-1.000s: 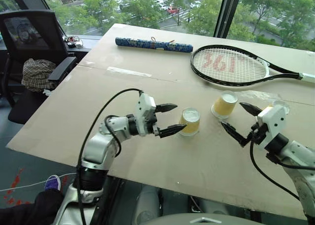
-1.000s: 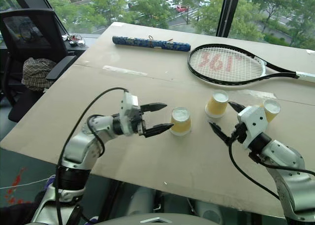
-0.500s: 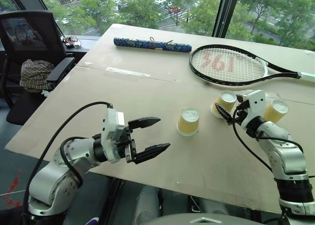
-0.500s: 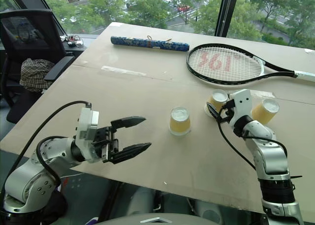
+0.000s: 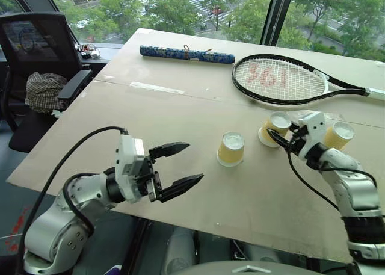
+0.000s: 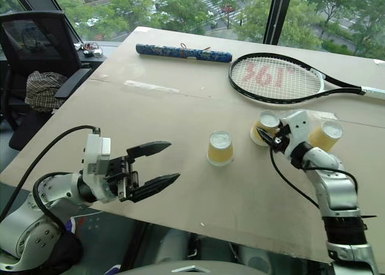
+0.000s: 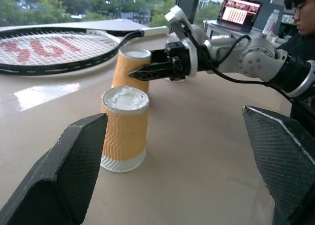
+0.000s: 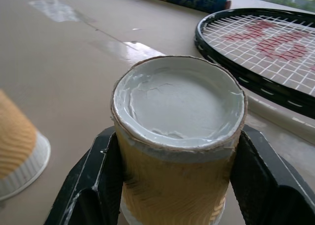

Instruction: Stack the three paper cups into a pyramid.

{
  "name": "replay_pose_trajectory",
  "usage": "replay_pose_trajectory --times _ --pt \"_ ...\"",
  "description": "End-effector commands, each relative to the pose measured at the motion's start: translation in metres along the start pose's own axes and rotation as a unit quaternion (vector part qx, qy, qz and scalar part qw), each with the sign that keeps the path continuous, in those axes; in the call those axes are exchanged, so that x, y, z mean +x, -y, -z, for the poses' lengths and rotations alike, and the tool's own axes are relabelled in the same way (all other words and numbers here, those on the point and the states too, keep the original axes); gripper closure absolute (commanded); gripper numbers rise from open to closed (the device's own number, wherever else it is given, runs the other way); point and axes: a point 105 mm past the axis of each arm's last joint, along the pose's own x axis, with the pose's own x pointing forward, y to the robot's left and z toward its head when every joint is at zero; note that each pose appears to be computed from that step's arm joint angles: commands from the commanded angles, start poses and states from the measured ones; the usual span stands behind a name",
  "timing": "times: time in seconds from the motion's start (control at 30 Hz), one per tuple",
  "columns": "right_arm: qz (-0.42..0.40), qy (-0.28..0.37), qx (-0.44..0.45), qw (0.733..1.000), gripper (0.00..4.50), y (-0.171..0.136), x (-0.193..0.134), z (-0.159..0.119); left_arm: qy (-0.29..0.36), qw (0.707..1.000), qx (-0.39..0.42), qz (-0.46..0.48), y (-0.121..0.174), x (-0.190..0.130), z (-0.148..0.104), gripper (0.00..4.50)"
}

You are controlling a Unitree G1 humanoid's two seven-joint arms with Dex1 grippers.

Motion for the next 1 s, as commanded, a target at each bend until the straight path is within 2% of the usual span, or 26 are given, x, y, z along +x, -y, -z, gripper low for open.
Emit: replay_pose_trajectory --times 0.03,0.17,0.47,0.87,0.93,1.0 --pt "-0.072 0.031 -0.022 0.997 2.31 -0.015 -0.025 -0.02 0.0 0.999 -0.021 0.032 0.002 -0.018 -0.002 0.0" --pt "-0.129 0.021 -0.016 0.991 2.31 -0.037 -0.035 -0.015 -0.018 0.998 -0.026 0.048 0.002 -0.031 0.005 0.0" --pt "-0.154 0.02 -0.026 0.988 2.31 -0.068 -0.014 -0.006 -0.025 0.999 -0.017 0.045 0.003 -0.041 0.006 0.0" --pt "-0.166 -0.011 -0.06 0.984 2.31 -0.069 -0.001 0.009 -0.022 0.999 -0.018 0.037 0.006 -0.038 0.007 0.0" --pt "-0.169 -0.016 -0.07 0.983 1.27 -0.068 -0.002 0.013 -0.021 0.999 -0.018 0.037 0.006 -0.037 0.007 0.0" --pt "-0.166 -0.012 -0.089 0.982 0.47 -0.065 -0.005 0.011 -0.02 0.999 -0.018 0.038 0.006 -0.035 0.006 0.0"
